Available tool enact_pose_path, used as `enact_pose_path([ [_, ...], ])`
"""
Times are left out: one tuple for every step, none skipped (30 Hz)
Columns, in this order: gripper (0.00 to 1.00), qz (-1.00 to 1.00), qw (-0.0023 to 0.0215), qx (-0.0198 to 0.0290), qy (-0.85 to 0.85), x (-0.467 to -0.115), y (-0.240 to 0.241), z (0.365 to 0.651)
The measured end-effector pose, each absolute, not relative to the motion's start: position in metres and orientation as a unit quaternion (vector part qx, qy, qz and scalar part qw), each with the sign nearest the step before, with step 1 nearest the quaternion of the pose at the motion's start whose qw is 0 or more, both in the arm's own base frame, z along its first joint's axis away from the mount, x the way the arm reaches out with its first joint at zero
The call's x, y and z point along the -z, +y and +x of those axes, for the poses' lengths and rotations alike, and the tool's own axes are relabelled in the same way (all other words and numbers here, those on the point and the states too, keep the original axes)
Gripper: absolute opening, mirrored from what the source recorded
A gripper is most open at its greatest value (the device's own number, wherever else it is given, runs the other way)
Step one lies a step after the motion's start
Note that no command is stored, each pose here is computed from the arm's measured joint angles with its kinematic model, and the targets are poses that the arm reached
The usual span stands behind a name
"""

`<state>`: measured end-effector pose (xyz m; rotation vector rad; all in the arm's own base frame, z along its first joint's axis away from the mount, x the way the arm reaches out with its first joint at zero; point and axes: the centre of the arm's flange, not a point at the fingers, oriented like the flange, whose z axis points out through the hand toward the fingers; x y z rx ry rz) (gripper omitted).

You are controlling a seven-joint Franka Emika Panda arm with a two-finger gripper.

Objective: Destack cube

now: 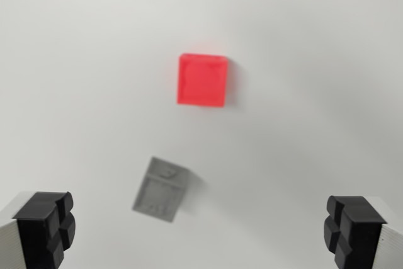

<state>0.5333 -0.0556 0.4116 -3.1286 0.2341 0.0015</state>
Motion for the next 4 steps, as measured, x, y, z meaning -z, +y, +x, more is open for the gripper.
enact_pose_path([
  [1.0,-0.997,0.0021,-0.0005,0.075,-0.4116,-0.0556,0.5333],
  [1.0,-0.997,0.0021,-0.0005,0.075,-0.4116,-0.0556,0.5333],
  [1.0,-0.997,0.0021,-0.0005,0.075,-0.4116,-0.0556,0.5333],
  [1.0,-0.997,0.0021,-0.0005,0.075,-0.4116,-0.0556,0.5333],
])
